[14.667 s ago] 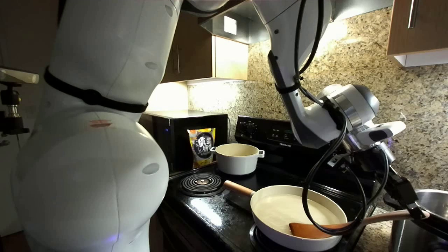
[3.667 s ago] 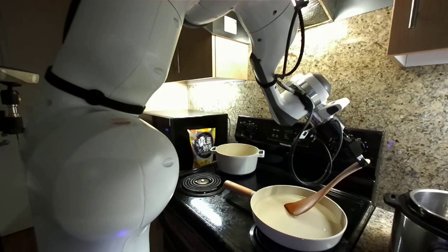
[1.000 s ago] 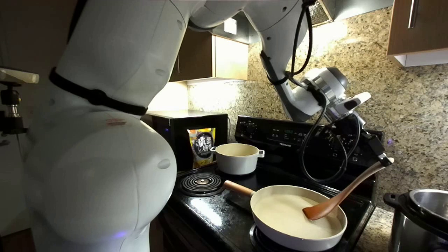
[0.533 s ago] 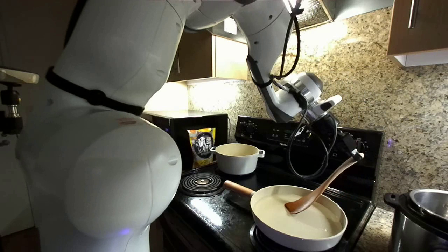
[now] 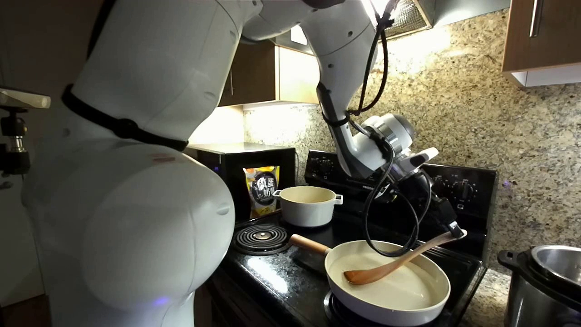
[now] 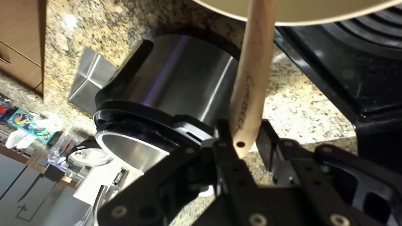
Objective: Stir the pan using the wooden spatula
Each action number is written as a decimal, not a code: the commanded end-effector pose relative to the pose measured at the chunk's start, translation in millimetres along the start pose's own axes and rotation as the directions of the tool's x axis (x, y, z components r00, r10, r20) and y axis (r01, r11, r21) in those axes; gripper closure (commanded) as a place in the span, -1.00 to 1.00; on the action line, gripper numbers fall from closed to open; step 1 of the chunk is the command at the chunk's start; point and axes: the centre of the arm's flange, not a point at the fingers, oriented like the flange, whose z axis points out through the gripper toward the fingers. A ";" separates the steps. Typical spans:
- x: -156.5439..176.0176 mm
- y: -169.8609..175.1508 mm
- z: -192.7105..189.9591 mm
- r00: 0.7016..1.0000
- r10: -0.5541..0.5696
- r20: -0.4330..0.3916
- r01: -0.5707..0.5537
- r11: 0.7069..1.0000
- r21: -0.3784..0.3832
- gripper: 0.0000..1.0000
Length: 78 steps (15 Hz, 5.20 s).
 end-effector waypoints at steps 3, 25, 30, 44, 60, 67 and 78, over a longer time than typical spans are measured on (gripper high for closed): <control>-0.8 41.9 49.6 0.997 0.034 0.074 -0.032 0.999 -0.033 0.87; 102.7 33.1 -16.9 0.983 0.181 -0.023 -0.180 0.983 0.027 0.87; 72.6 -8.1 -53.9 0.993 0.098 -0.064 -0.092 0.992 0.089 0.87; -1.8 3.6 -1.5 1.000 -0.014 0.000 0.014 0.997 0.077 0.87; 71.3 93.6 71.5 0.967 0.232 0.105 -0.230 0.973 -0.028 0.87; 77.3 81.5 46.7 0.972 0.229 0.060 -0.228 0.973 -0.018 0.87; 56.1 26.5 0.2 0.989 0.146 0.025 -0.146 0.989 -0.023 0.87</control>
